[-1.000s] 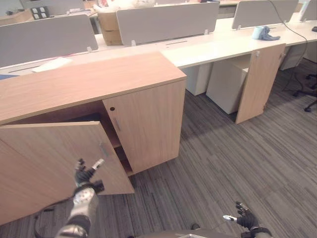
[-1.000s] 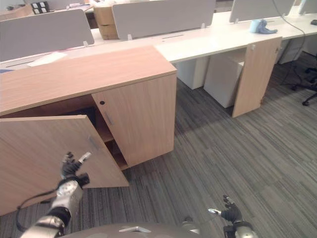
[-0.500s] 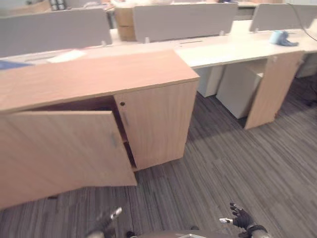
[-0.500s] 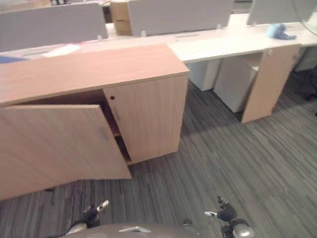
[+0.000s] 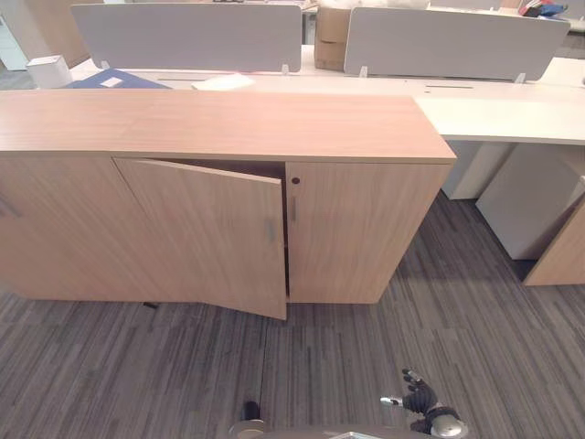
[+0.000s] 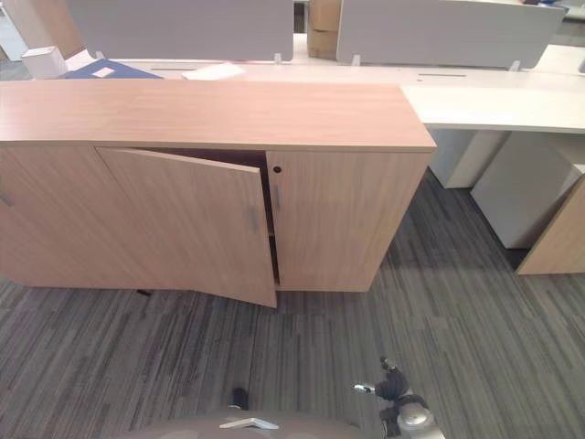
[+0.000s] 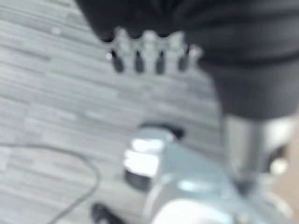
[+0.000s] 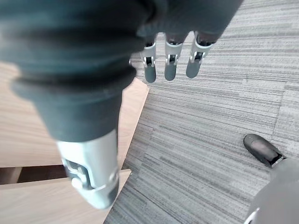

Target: Put the empty folder in the office cabinet

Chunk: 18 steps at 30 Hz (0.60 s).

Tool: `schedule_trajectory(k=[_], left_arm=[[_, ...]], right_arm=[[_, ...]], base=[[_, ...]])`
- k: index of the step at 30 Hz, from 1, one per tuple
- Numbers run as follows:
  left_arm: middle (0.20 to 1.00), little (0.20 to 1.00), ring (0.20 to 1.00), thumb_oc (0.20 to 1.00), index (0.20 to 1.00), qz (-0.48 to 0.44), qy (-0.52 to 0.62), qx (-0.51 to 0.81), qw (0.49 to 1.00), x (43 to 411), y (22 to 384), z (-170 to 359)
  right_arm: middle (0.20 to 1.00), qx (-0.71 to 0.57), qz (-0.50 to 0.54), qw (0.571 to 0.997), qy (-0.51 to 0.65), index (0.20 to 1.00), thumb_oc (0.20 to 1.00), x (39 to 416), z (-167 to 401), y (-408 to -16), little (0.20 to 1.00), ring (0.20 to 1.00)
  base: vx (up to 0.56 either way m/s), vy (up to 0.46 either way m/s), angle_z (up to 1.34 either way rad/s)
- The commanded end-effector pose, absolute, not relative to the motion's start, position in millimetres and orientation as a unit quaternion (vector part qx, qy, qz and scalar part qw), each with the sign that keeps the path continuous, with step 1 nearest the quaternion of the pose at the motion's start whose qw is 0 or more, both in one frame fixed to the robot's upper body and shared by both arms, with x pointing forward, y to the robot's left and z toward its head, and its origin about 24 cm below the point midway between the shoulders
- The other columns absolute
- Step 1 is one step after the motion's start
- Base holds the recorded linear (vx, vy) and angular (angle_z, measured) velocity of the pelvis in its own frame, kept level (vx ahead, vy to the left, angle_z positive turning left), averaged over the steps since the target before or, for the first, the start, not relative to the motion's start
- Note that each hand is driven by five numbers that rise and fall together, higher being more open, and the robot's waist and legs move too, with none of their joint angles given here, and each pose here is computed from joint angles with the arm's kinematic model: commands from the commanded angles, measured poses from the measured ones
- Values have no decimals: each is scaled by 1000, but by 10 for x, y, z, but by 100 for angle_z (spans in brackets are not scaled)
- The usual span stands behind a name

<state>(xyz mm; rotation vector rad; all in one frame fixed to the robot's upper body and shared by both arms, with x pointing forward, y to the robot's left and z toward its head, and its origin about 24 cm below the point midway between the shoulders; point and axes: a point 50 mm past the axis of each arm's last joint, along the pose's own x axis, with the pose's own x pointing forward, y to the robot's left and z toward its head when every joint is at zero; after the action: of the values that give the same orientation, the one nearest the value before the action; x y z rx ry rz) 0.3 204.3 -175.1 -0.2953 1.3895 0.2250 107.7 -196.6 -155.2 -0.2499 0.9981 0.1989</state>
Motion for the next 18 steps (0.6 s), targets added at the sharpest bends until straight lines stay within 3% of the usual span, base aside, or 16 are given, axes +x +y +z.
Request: schedule_trajectory(k=[1, 10, 18], left_arm=[[1000, 1000, 1000, 1000, 1000, 76, 610, -117, 780, 567, 1992, -1742], [1000, 1000, 1000, 1000, 1000, 54, 618, -105, 777, 721, 1919, -1732], [1000, 1000, 1000, 1000, 1000, 53, 622, -110, 773, 738, 1933, -1727]], right_arm=[[1000, -131, 82, 873, 462, 1000, 1000, 1329, -1487, -2019, 1000, 1000], [1000, -69, 89, 840, 530, 1000, 1000, 1185, -1589, -1929, 1000, 1000], [1000, -71, 87, 836, 537, 1000, 1000, 1154, -1599, -1955, 1000, 1000]], base=[[40, -64, 12], [-1, -12, 0], [6, 6, -2]])
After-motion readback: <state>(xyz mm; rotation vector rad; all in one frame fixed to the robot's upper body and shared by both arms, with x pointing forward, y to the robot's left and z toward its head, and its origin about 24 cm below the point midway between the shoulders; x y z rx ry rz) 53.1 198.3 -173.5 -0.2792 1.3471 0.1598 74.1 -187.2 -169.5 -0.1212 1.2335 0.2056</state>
